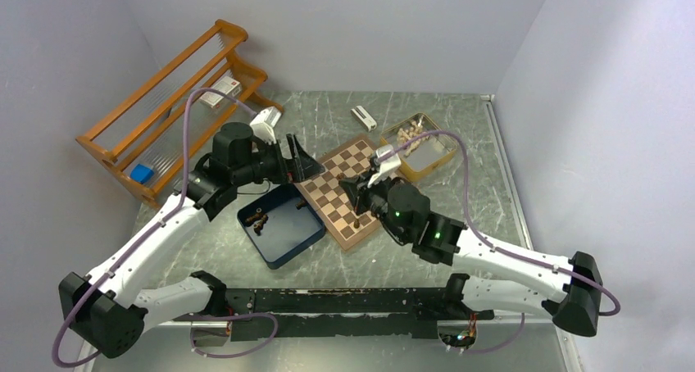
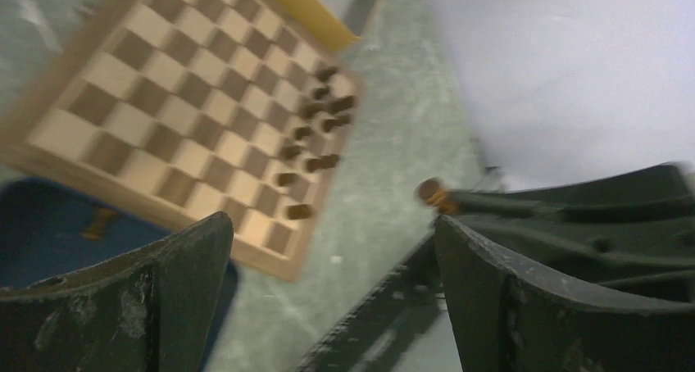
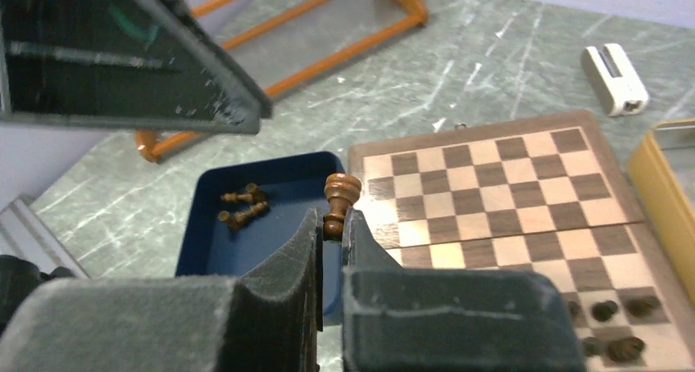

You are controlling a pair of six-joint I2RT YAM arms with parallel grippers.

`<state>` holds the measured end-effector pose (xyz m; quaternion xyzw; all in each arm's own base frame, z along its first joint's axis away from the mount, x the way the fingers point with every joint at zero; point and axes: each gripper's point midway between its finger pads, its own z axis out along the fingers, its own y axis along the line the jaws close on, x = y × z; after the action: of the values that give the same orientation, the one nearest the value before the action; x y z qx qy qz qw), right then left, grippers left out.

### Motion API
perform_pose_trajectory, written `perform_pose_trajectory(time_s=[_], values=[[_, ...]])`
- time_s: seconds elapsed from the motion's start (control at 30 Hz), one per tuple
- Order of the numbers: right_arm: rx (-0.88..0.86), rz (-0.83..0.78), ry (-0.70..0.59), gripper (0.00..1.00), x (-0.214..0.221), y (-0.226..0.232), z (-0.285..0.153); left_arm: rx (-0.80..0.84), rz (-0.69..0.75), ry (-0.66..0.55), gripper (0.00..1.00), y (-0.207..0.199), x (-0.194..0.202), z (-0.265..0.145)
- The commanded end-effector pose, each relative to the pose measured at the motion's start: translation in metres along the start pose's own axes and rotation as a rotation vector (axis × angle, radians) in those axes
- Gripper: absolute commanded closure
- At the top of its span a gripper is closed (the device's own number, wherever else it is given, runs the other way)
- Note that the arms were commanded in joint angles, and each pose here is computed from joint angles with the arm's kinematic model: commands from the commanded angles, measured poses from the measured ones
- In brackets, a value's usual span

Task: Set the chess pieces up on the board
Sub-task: Place the chess piece on the chessboard.

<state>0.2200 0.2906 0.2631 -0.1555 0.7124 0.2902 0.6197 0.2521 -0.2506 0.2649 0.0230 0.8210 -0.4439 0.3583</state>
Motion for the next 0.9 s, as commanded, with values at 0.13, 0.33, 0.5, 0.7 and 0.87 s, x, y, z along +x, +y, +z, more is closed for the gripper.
perform_pose_trajectory(time_s=[0.13, 0.33, 0.5, 0.7, 0.87], values=[[0.075, -0.046, 0.382, 1.00, 0.026, -0.046, -0.004, -0.284, 0.457, -0.105, 0.03, 0.057, -0.021, -0.040], [0.075, -0.087, 0.576, 1.00, 0.042, -0.054, -0.001, -0.139, 0.758, -0.195, 0.03, 0.050, -0.012, -0.048], [0.057, -0.094, 0.733, 1.00, 0.064, -0.050, 0.003, -0.090, 0.960, -0.210, 0.02, 0.049, -0.008, -0.051], [0.015, -0.099, 0.931, 1.00, 0.096, -0.043, 0.006, -0.183, 0.940, -0.277, 0.03, 0.063, -0.017, -0.057], [-0.010, -0.088, 1.003, 1.00, 0.111, -0.038, 0.011, -0.151, 0.969, -0.279, 0.02, 0.056, -0.015, -0.061]])
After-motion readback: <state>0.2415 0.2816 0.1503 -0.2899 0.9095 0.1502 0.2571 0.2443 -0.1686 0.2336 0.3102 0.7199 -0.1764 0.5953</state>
